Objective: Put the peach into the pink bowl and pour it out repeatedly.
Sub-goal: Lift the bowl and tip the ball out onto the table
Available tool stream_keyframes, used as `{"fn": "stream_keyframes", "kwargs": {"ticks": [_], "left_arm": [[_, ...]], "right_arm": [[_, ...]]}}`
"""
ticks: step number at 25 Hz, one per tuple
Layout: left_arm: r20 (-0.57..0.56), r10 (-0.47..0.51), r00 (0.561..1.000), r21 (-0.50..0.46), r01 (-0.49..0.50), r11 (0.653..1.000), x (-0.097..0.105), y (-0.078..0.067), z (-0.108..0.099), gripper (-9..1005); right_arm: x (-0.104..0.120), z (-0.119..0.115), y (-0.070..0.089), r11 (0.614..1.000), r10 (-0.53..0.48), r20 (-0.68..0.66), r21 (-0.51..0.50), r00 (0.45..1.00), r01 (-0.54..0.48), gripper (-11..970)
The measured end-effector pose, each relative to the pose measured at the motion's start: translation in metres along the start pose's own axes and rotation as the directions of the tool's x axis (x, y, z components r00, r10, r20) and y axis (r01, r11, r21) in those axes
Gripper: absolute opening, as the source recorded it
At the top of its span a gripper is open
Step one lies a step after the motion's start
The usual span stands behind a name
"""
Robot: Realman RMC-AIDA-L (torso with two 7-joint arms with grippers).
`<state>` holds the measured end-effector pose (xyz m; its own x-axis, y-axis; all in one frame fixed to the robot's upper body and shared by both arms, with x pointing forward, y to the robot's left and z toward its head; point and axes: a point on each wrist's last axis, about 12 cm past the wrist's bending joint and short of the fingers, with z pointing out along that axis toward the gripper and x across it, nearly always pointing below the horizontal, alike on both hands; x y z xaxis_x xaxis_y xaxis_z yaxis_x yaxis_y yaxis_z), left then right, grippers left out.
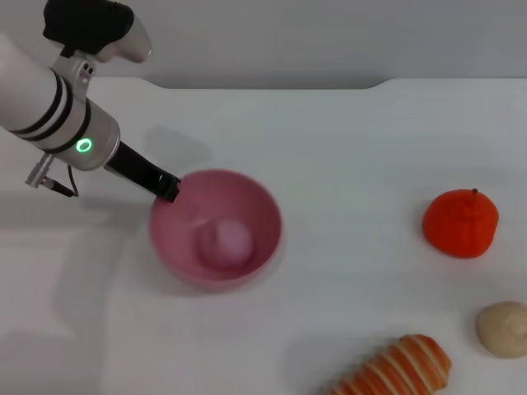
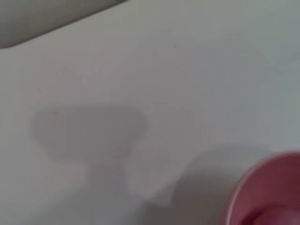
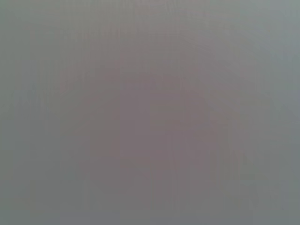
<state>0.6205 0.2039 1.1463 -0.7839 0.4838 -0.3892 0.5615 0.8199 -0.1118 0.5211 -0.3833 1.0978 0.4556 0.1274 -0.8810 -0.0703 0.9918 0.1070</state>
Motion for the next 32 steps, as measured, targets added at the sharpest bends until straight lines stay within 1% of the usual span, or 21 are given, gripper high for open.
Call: {"fn": "stream_keyframes", "kwargs": {"ticks": [1,7,14,23,32], "left_arm": [[0.002,0.001,1.000,0.000,-0.001,1.000,0.000,0.000,0.000,117],[-0.012,0.007,1.000,0.002,-0.007,1.000,-0.001,-0.001,0.002,42],[-0.009,0.014,1.000,0.001,-0.014,1.000,-0.002,-0.002,0.002,43],[0.029,0.001,1.000,0.001,-0.001,1.000,-0.006,0.000,-0.002,44],[0.105,-0.007,0.994,0.038,0.003,0.999,-0.014,0.002,-0.008,45]], "right_arm": [[0.000,0.000,0.000,1.000,0.000,0.001,0.002,1.000,0.000,457],[0.000,-0.002,-0.002,1.000,-0.002,0.000,0.011,1.000,0.001,457],[0.000,0.000,-0.001,1.000,0.000,0.004,0.006,1.000,0.000,457],[-0.001,0.001,-0.001,1.000,0.000,0.004,0.006,1.000,0.000,457],[0.001,0.004,0.000,1.000,0.003,-0.003,0.002,1.000,-0.003,457]]}}
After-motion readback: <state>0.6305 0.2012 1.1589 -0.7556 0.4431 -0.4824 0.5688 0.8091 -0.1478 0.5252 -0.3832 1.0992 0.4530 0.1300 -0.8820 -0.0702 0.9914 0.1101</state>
